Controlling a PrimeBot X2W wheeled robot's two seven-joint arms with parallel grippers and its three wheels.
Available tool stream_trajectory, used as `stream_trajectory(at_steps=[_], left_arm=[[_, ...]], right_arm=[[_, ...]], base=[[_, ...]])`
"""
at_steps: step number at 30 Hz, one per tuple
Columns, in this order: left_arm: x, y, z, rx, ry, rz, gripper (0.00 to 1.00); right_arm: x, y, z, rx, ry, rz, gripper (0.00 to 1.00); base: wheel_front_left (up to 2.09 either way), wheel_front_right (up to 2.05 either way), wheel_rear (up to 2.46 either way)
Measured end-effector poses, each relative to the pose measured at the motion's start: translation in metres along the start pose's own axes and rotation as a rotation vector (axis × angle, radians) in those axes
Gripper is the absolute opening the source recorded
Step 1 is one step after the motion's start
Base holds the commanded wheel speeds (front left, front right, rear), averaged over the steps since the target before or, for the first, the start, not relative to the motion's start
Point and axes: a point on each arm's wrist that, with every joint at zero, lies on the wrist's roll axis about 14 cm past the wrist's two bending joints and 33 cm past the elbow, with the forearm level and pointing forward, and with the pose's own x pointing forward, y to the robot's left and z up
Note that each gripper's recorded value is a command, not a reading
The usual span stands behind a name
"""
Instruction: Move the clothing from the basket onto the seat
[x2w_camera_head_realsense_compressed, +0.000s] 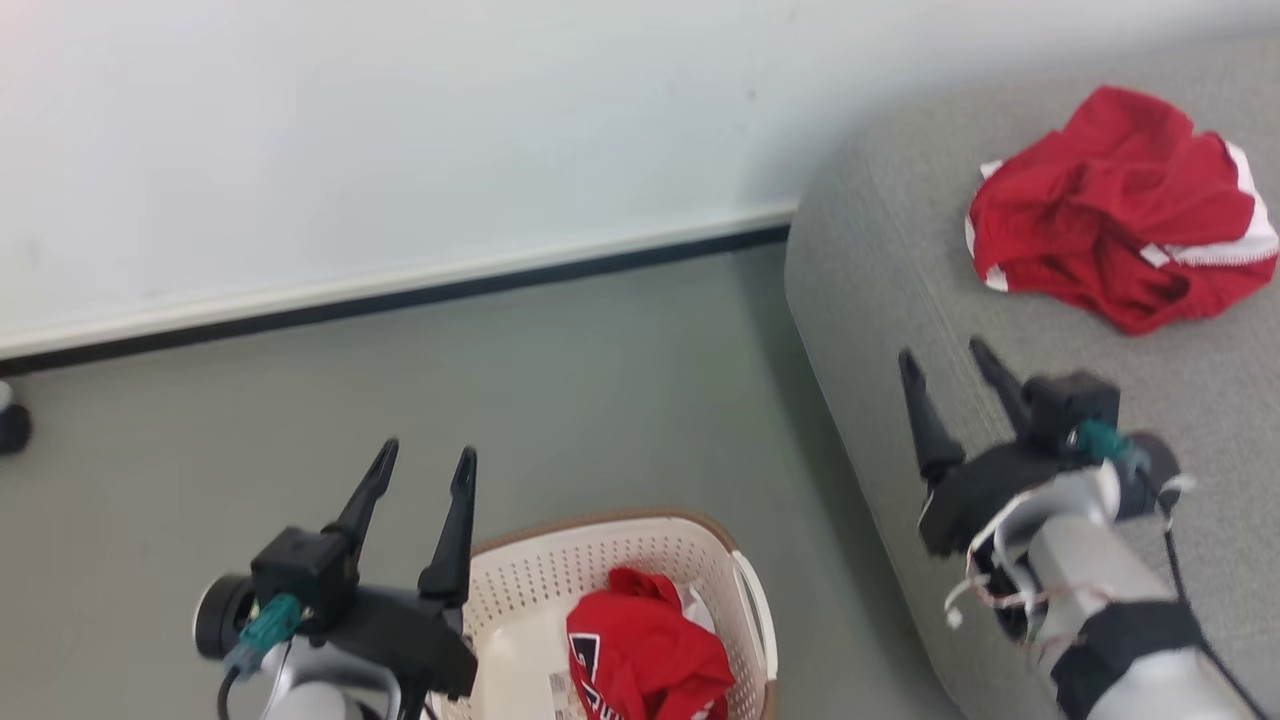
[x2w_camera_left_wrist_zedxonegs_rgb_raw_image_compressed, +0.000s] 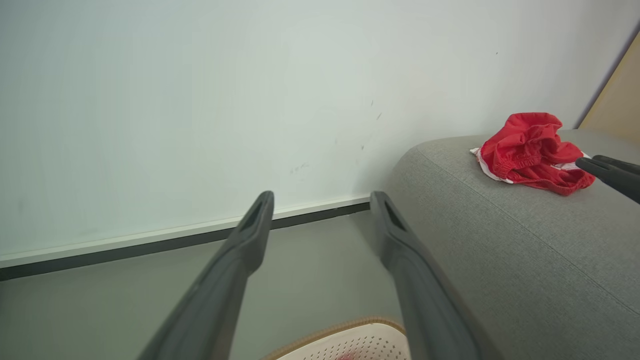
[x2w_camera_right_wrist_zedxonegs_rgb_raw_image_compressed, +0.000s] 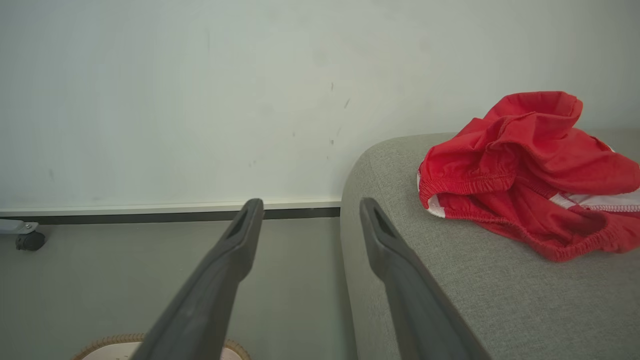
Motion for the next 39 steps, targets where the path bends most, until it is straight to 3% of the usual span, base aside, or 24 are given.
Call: stream_trajectory(at_steps=[17, 39], left_arm=[[-0.105, 0.052, 0.013, 0.004, -0.054, 0.233, 1.0], [-0.127, 0.064, 0.021, 0.006, -0.094, 0.297, 1.0]], right_arm=[[-0.079, 0.077, 0.018, 0.039, -0.159, 0.107, 1.0], [-0.118, 0.067, 0.034, 0.064, -0.254, 0.054, 1.0]], base=[[0.0, 0.0, 0.0], [0.0, 0.0, 0.0]])
